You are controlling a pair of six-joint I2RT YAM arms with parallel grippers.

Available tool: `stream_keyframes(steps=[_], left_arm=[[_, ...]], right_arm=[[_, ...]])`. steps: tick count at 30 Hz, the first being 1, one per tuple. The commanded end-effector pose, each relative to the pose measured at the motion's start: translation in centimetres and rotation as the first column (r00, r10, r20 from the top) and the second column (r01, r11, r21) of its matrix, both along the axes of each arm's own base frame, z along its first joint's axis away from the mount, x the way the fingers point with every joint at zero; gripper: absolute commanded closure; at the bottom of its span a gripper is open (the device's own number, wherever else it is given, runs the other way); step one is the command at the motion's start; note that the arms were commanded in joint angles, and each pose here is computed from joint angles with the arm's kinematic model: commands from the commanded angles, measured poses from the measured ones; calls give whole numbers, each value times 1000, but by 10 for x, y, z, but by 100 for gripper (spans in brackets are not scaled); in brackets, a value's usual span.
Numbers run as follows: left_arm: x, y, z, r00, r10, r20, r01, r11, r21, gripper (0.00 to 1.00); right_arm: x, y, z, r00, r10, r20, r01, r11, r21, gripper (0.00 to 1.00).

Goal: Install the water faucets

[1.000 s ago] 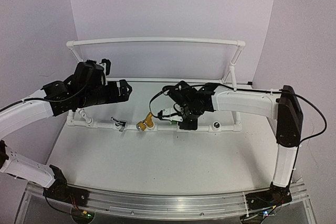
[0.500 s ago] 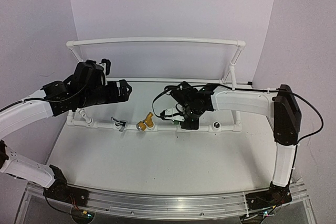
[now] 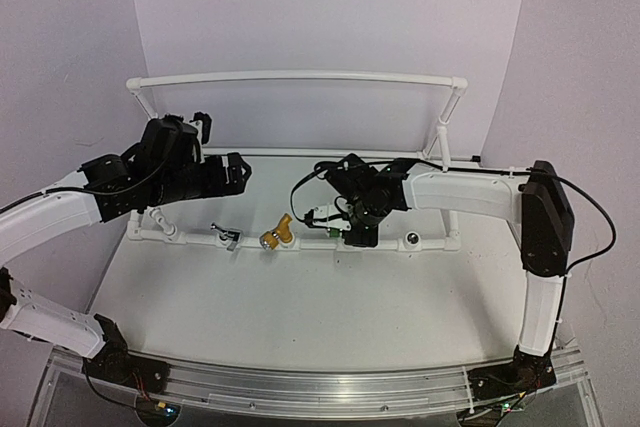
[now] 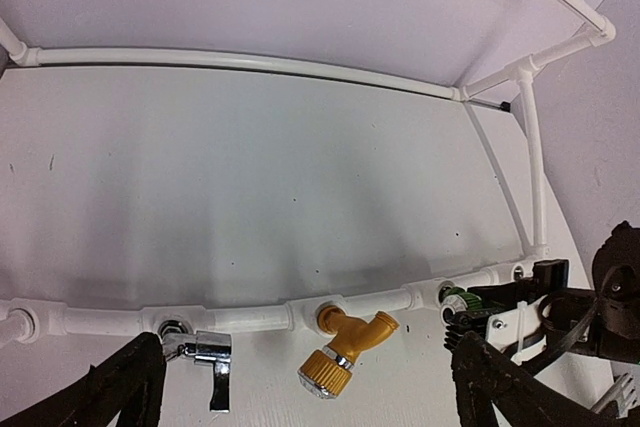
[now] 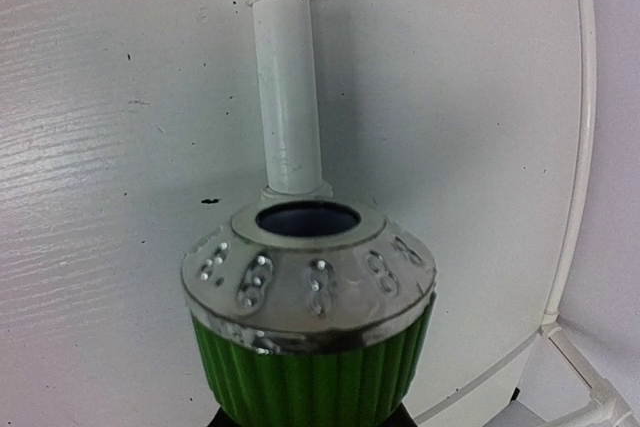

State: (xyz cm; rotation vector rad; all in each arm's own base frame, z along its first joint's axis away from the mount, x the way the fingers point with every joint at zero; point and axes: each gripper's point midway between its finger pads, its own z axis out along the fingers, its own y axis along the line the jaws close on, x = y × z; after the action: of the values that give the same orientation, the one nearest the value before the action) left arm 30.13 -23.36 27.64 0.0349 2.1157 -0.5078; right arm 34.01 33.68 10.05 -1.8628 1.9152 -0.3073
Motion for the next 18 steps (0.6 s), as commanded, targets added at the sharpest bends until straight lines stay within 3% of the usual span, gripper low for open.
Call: stream_keyframes(steps=[1,18], left_arm=[[2,4,12,999,13,47,-13,1000,-13,0],[0,6,14,999,13,53,-12,1000,-17,0]], right_arm=[[6,9,6,1000,-5,0,5,999,40,100],[15,-4,-9,1000,-8,4,8,1000,15,100]])
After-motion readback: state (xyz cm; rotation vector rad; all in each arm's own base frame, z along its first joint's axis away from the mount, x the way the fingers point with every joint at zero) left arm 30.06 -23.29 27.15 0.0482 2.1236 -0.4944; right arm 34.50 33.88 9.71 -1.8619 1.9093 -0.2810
